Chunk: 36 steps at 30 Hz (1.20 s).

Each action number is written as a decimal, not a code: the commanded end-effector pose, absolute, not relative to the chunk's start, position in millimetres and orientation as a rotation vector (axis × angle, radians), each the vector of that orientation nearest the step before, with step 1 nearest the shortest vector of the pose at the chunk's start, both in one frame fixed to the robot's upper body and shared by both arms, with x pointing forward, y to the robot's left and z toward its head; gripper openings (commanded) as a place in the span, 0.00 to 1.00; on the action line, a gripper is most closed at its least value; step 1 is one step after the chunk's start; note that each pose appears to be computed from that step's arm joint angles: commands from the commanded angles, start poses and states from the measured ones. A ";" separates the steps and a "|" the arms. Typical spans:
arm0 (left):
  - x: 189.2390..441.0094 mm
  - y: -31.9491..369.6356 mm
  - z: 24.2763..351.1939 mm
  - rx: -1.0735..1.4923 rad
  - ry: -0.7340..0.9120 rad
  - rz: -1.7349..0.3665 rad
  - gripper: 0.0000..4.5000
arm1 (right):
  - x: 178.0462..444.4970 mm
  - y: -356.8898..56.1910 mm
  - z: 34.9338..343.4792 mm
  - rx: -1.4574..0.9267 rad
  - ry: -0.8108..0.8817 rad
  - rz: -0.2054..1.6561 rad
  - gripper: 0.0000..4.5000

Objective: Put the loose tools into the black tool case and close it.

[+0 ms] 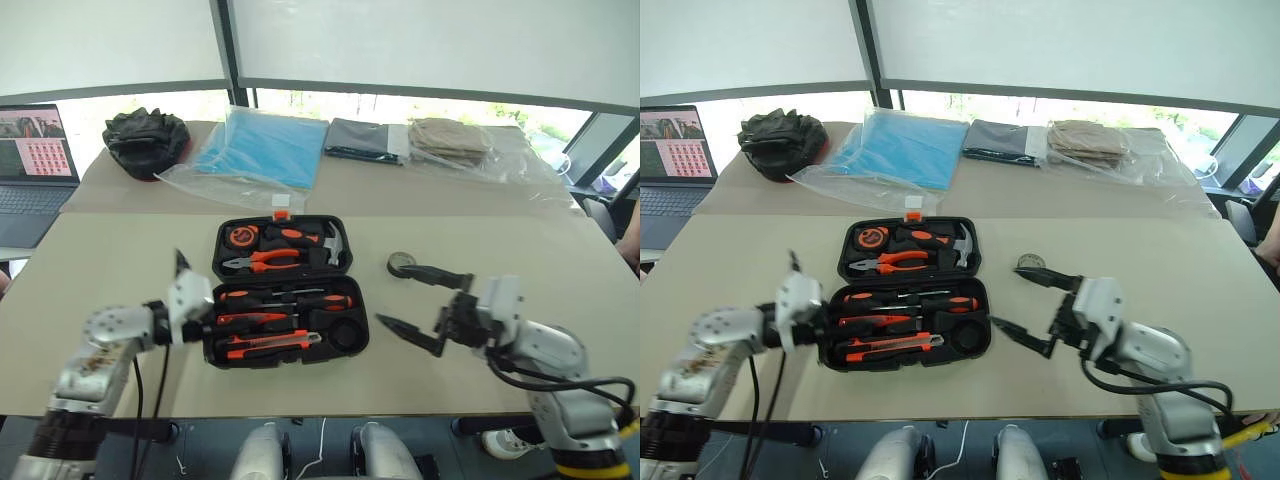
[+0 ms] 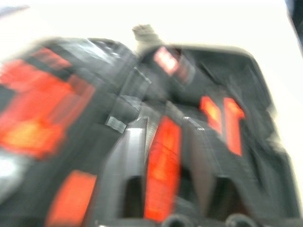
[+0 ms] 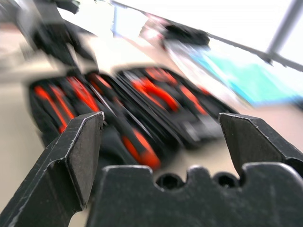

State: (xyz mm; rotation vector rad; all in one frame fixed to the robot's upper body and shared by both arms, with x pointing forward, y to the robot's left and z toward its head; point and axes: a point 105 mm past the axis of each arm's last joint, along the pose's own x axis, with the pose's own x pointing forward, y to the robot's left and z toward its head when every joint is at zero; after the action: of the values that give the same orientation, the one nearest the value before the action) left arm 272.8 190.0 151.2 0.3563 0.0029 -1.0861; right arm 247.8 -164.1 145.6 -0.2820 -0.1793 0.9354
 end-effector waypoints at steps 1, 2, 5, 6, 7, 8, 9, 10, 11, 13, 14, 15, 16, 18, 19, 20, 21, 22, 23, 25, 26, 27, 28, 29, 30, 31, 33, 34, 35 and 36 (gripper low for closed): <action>261.3 203.0 180.4 0.301 -0.158 -1.114 0.66 | 240.7 -191.6 142.9 -0.309 -0.194 0.794 1.00; 261.0 210.6 181.1 0.271 -0.147 -1.102 0.76 | 237.9 -198.0 137.1 -0.308 -0.175 0.759 1.00; 268.5 234.1 181.2 0.158 -0.120 -0.998 0.97 | 232.2 -212.5 124.9 -0.300 -0.136 0.672 1.00; 272.7 243.7 181.0 0.119 -0.133 -0.944 0.99 | 232.4 -215.4 123.6 -0.291 -0.135 0.648 1.00; 274.8 250.3 178.5 0.100 -0.131 -0.912 0.99 | 233.6 -216.9 123.1 -0.284 -0.135 0.633 1.00; 273.9 252.6 174.2 0.099 -0.121 -0.910 0.99 | 235.8 -216.2 122.1 -0.286 -0.130 0.635 1.00; 272.7 252.8 171.2 0.104 -0.115 -0.914 0.99 | 238.6 -214.7 121.7 -0.291 -0.126 0.645 1.00; 269.6 249.2 168.7 0.101 -0.105 -0.942 0.99 | 244.9 -213.3 124.6 -0.291 -0.129 0.648 1.00; 266.6 245.5 167.5 0.104 -0.102 -0.971 0.99 | 252.1 -212.9 127.7 -0.293 -0.125 0.643 1.00; 261.0 239.5 165.0 0.115 -0.086 -1.024 0.99 | 270.9 -209.9 135.0 -0.315 -0.094 0.650 1.00; 258.1 237.3 163.4 0.154 -0.087 -1.053 0.99 | 282.9 -203.5 138.2 -0.347 -0.056 0.692 1.00; 255.6 236.1 160.0 0.182 -0.071 -1.075 0.99 | 293.9 -194.7 141.5 -0.388 -0.016 0.754 1.00; 254.2 235.4 157.7 0.201 -0.059 -1.088 0.99 | 300.4 -189.5 143.7 -0.417 0.013 0.793 1.00; 251.2 232.2 153.0 0.246 -0.050 -1.122 0.99 | 314.3 -178.1 148.5 -0.462 0.073 0.871 1.00; 250.7 230.6 152.4 0.246 -0.053 -1.133 0.99 | 320.3 -174.6 149.5 -0.482 0.102 0.895 1.00; 250.7 229.3 152.0 0.247 -0.055 -1.139 0.99 | 325.4 -172.6 149.6 -0.493 0.133 0.910 1.00; 249.9 225.6 151.2 0.250 -0.060 -1.154 0.99 | 333.2 -168.1 144.7 -0.535 0.205 0.957 1.00; 249.3 223.0 150.5 0.254 -0.064 -1.164 0.99 | 338.1 -165.9 141.3 -0.564 0.259 0.988 1.00; 248.8 220.6 150.0 0.257 -0.068 -1.171 0.99 | 342.1 -166.1 138.5 -0.577 0.311 1.003 1.00; 247.4 216.4 149.1 0.259 -0.077 -1.184 0.99 | 348.3 -166.7 133.0 -0.601 0.386 1.038 1.00; 247.0 215.2 148.9 0.258 -0.080 -1.186 0.99 | 351.8 -167.5 131.0 -0.610 0.411 1.040 1.00; 246.5 214.2 148.6 0.257 -0.083 -1.187 0.99 | 354.4 -167.4 129.0 -0.629 0.428 1.050 1.00; 245.4 213.3 148.2 0.255 -0.085 -1.188 0.99 | 358.0 -166.5 127.2 -0.646 0.440 1.055 1.00; 244.3 212.6 147.9 0.253 -0.087 -1.189 1.00 | 360.9 -165.4 125.5 -0.655 0.448 1.058 0.94; 241.0 211.6 146.9 0.241 -0.085 -1.197 1.00 | 364.3 -164.5 122.5 -0.664 0.468 1.058 0.88; 237.8 210.9 145.9 0.229 -0.080 -1.206 1.00 | 366.4 -164.2 119.6 -0.676 0.487 1.059 0.83; 233.4 210.0 144.9 0.221 -0.078 -1.212 1.00 | 367.3 -164.3 115.8 -0.694 0.508 1.073 0.70; 232.0 209.6 144.9 0.219 -0.081 -1.210 1.00 | 368.8 -164.1 115.1 -0.696 0.509 1.070 0.63; 230.0 208.9 143.8 0.221 -0.078 -1.212 1.00 | 371.4 -164.0 115.0 -0.702 0.503 1.062 0.54; 228.5 208.7 142.7 0.222 -0.077 -1.215 1.00 | 374.0 -163.0 115.6 -0.709 0.493 1.059 0.47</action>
State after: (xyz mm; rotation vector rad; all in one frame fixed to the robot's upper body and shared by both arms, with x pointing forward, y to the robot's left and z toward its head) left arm 231.5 210.3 132.7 0.1990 -0.0275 -1.2095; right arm 369.7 -165.6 109.9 -0.6732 0.5234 1.0556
